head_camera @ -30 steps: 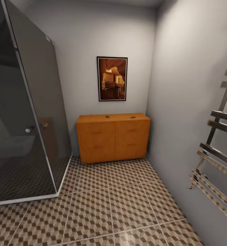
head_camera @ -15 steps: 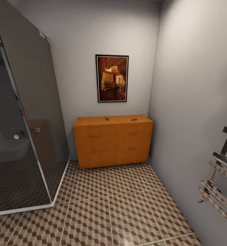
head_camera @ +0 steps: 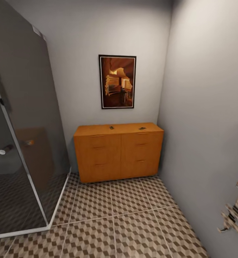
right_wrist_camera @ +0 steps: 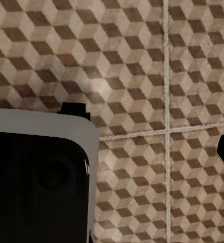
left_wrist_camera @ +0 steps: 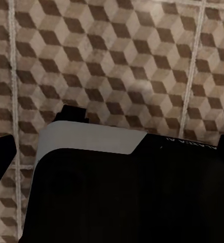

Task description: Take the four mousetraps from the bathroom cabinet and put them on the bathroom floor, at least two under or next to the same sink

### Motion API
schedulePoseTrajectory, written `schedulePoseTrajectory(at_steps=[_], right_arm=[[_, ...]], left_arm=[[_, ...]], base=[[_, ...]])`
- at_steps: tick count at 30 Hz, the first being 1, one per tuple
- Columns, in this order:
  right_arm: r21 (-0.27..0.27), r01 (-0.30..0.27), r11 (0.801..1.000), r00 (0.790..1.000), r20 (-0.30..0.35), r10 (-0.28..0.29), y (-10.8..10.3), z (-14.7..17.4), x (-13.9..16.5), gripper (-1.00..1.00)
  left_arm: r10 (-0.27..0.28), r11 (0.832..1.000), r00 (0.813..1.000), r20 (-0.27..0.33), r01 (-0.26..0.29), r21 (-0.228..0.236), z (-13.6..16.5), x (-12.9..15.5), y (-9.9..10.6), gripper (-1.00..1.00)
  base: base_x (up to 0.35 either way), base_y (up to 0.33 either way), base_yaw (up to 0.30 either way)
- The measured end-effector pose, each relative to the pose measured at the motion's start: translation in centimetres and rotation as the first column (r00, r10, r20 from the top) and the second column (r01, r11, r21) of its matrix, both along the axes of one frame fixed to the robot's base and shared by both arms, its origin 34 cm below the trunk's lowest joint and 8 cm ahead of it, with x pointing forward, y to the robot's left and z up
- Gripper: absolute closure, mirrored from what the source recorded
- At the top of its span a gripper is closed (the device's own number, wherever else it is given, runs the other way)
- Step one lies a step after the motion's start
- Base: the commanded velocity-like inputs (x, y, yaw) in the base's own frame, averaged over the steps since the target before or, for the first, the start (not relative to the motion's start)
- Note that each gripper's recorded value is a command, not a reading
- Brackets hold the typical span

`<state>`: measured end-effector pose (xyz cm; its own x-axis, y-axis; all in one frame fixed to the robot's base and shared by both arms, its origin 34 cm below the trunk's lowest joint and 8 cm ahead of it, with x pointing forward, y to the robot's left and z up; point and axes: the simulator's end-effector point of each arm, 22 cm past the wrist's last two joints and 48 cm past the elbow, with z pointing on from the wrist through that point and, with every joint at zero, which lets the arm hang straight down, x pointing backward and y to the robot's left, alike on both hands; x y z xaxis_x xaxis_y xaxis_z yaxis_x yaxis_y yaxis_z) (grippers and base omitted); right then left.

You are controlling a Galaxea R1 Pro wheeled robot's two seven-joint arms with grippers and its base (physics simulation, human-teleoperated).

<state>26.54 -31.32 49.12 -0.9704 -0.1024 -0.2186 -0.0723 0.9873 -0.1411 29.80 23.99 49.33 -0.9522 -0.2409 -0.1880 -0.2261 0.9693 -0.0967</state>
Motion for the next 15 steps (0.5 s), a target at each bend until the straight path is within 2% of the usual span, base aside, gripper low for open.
schedulePoseTrajectory(at_steps=[15], right_arm=[[0.000,0.000,1.000,1.000,0.000,0.000,0.00,0.00,0.00,-1.00]], left_arm=[[0.000,1.000,1.000,0.002,0.000,0.000,0.01,0.05,-0.05,-1.00]], base=[[0.329,0.000,0.000]])
